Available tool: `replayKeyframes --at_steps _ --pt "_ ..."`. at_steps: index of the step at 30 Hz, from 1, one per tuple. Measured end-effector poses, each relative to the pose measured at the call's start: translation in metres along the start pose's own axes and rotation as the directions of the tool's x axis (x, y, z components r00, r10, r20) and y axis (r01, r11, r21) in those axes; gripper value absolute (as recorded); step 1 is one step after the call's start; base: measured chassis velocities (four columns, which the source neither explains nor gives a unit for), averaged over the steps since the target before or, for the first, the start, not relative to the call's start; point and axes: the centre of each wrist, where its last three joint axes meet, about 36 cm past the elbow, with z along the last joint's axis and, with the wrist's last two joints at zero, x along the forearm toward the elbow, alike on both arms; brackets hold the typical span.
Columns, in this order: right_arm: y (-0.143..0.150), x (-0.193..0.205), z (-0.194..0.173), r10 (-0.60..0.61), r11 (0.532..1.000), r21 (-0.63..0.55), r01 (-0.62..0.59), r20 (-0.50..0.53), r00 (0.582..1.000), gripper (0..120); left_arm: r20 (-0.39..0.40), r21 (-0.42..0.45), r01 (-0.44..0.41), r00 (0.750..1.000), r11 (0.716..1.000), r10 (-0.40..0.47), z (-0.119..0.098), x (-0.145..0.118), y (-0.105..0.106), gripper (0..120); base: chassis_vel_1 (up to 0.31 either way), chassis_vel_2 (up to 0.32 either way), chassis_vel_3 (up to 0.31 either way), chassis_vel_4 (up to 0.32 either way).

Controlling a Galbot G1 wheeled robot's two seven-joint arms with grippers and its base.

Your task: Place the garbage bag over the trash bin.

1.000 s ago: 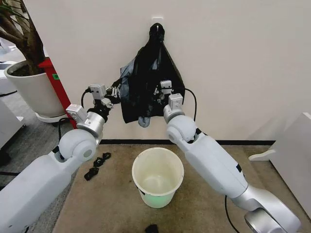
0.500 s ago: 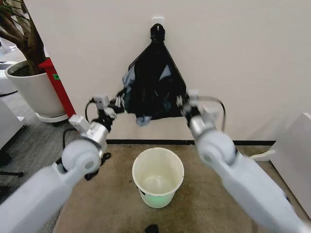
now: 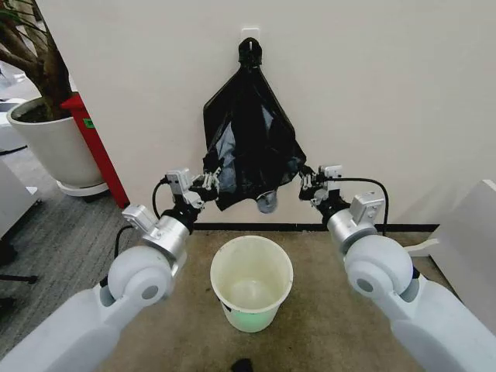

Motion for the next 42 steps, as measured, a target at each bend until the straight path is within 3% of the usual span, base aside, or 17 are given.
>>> replayKeyframes --at_steps 6,15,17,22,27,33,42 --pt "-0.004 -0.029 0.015 -0.022 0.987 0.159 0.009 0.076 0.997 27 0.005 -0.007 -0.005 1.000 1.000 0.005 -0.002 -0.003 0.002 0 0.000 0.000 0.000 0.000" --pt "0.030 -0.050 0.016 -0.078 0.991 0.108 0.072 0.054 0.995 61 0.008 -0.011 -0.006 1.000 1.000 0.006 -0.001 -0.006 0.004 0 0.000 0.000 0.000 0.000" --pt "0.030 -0.052 0.016 -0.080 0.991 0.109 0.074 0.054 0.995 64 0.009 -0.012 -0.007 1.000 1.000 0.007 -0.001 -0.006 0.004 0 0.000 0.000 0.000 0.000" --pt "0.032 -0.072 0.026 -0.085 0.988 0.130 0.082 0.022 0.996 88 0.010 -0.016 -0.014 1.000 1.000 0.014 -0.002 -0.006 0.004 0 0.000 0.000 0.000 0.000" --pt "0.029 -0.082 0.036 -0.071 0.990 0.124 0.072 -0.008 0.997 98 0.016 -0.017 -0.018 1.000 1.000 0.018 -0.003 -0.005 0.003 0 0.000 0.000 0.000 0.000" --pt "0.018 -0.103 0.052 -0.033 0.990 0.136 0.037 -0.034 0.999 100 0.020 -0.014 -0.021 1.000 1.000 0.021 -0.003 -0.004 0.003 0 0.000 0.000 0.000 0.000" --pt "0.004 -0.124 0.056 0.025 0.988 0.152 -0.020 -0.031 0.999 74 0.021 -0.011 -0.025 0.999 1.000 0.025 0.000 -0.003 0.002 0 0.000 0.000 0.000 0.000"
